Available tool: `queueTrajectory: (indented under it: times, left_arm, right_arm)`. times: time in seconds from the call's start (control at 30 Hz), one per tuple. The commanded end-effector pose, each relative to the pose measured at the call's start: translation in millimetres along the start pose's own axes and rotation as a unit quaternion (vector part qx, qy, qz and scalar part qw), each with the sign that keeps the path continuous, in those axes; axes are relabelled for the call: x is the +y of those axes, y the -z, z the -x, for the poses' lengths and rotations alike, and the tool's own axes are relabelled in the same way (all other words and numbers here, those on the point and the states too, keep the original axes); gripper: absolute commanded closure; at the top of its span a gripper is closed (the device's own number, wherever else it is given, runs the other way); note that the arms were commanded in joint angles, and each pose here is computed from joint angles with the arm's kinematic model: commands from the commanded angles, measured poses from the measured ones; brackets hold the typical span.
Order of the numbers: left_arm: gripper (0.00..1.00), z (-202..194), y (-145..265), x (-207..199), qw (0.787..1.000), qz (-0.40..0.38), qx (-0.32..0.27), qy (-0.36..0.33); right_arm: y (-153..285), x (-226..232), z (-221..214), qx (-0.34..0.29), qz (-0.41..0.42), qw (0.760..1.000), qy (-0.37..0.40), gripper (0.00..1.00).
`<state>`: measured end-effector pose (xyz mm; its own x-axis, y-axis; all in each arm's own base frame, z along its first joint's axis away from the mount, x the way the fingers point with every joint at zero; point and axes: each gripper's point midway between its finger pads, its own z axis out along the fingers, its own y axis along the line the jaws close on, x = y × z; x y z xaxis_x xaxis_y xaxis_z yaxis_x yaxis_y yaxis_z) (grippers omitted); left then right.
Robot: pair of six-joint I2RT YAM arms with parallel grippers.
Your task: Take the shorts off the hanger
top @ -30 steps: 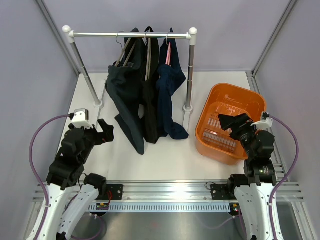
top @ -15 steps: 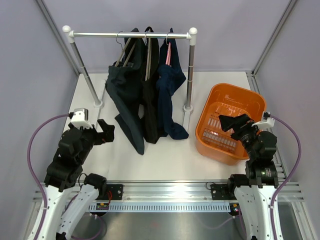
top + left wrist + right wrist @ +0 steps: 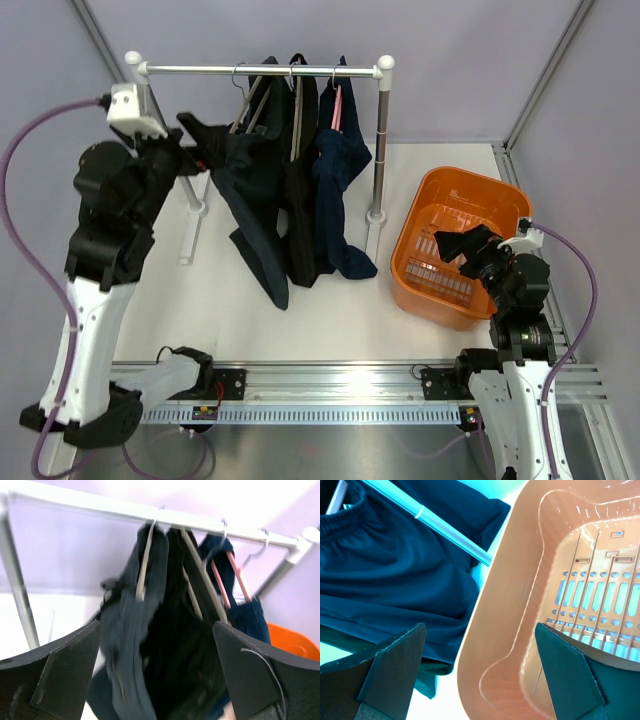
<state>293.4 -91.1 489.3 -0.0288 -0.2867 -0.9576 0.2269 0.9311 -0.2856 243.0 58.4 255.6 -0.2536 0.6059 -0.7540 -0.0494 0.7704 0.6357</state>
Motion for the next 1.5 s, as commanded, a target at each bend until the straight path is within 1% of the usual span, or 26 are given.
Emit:
queueTrajectory:
  times: [0.0, 0.03, 0.1, 0.13, 0.17, 0.23, 0.27, 0.37, 0.5, 0.63, 0.9, 1.23, 1.37, 1.4, 1.47]
  left_arm:
    - [0.05, 22, -42, -5, 0.999, -0.004, -0.011, -0.05]
    - [0.07, 24, -61, -7, 0.998, -0.001, -0.004, -0.059]
    - [0.1, 19, -78, -7, 0.997, -0.004, 0.011, -0.074]
    - [0.11, 17, -86, -8, 0.997, -0.004, 0.015, -0.077]
    - [0.14, 13, -99, -9, 0.997, -0.006, 0.024, -0.08]
    - [0.16, 10, -110, -8, 0.996, -0.006, 0.033, -0.082]
    - [0.19, 6, -119, -8, 0.996, -0.004, 0.045, -0.083]
    - [0.23, -1, -130, -6, 0.995, 0.001, 0.055, -0.088]
    - [0.25, -5, -140, 3, 0.993, 0.02, 0.055, -0.102]
    - [0.26, -17, -150, 11, 0.99, 0.031, 0.071, -0.121]
    - [0.3, -38, -172, 11, 0.985, 0.016, 0.093, -0.146]
    - [0.35, -56, -198, 19, 0.982, 0.026, 0.103, -0.159]
    - [0.45, -56, -200, 19, 0.982, 0.027, 0.101, -0.157]
    - [0.53, -56, -201, 20, 0.982, 0.027, 0.101, -0.157]
    - [0.66, -56, -201, 21, 0.981, 0.03, 0.102, -0.159]
  right_arm:
    - [4, 11, 19, -0.02, 0.005, 0.999, 0.03, 0.0]
    - [3, 11, 19, -0.018, 0.004, 0.999, 0.03, 0.0]
    - [4, 12, 21, -0.02, 0.004, 0.999, 0.032, 0.01]
    - [2, 12, 21, -0.018, 0.002, 0.999, 0.033, 0.01]
    - [2, 12, 22, -0.018, 0.002, 0.999, 0.034, 0.01]
    - [1, 12, 23, -0.018, 0.0, 0.999, 0.036, 0.01]
    - [0, 12, 24, -0.017, 0.0, 0.999, 0.036, 0.01]
    - [-4, 11, 24, -0.013, -0.002, 0.999, 0.038, 0.01]
    - [-8, 12, 24, -0.012, 0.003, 0.999, 0.041, 0.01]
    - [-11, 11, 23, -0.008, 0.002, 0.999, 0.04, 0.01]
    - [-16, 13, 24, -0.006, 0.009, 0.999, 0.038, 0.01]
    - [-16, 14, 25, -0.007, 0.008, 0.999, 0.042, 0.01]
    - [-14, 14, 25, -0.009, 0.009, 0.999, 0.042, 0.0]
    - [-14, 14, 25, -0.009, 0.009, 0.999, 0.042, 0.0]
    - [-15, 13, 24, -0.007, 0.009, 0.999, 0.042, 0.0]
